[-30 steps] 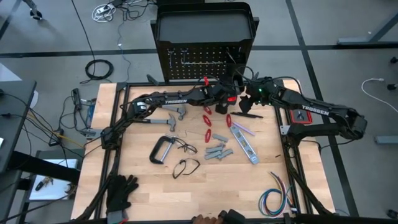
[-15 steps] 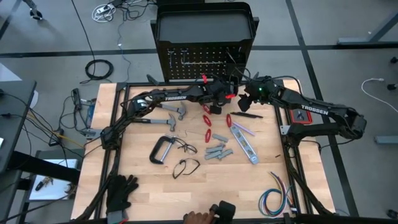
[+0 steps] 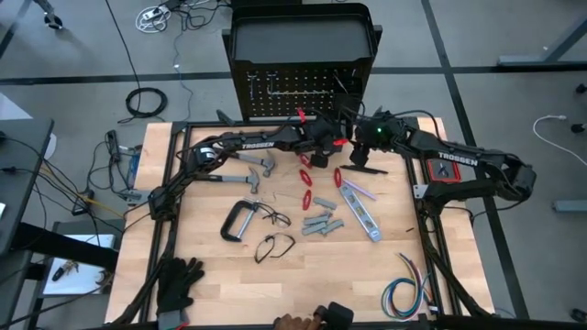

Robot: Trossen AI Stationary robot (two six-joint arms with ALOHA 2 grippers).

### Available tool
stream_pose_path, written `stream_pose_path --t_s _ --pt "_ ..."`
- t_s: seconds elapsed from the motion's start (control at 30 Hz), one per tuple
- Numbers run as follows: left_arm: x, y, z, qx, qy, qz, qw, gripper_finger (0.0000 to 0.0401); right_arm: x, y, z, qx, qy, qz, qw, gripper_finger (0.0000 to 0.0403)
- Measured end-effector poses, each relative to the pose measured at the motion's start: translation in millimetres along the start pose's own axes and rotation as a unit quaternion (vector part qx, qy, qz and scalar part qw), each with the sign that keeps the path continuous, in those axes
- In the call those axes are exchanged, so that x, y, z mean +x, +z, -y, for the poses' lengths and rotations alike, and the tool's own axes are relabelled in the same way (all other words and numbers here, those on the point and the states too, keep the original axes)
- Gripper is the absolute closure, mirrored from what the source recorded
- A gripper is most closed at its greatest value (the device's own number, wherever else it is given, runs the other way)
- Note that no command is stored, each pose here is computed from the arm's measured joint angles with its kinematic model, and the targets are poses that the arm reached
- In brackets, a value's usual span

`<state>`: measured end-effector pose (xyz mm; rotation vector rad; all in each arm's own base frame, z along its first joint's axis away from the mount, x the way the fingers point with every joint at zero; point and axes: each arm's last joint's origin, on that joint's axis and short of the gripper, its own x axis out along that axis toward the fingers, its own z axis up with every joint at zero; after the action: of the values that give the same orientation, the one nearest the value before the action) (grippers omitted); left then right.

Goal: Hang tools onto peg board
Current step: Put the screwdriver bits on the table

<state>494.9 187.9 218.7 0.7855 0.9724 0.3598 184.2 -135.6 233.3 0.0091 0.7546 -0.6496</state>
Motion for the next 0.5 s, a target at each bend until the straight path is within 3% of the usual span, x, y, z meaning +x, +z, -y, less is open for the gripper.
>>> stream_pose_path --t_s 0.23,0.5 --pt "-24.0 10.7 -23.4 -0.023 0.031 0.049 0.998 0.0401 -0.5 3.0 4.5 -0.03 0.008 0.016 0.999 0.0207" --pt "-22.1 6.9 -19.8 -0.019 0.008 0.041 0.999 0.0401 -0.4 3.1 4.8 -0.047 0.005 0.016 0.999 0.0206"
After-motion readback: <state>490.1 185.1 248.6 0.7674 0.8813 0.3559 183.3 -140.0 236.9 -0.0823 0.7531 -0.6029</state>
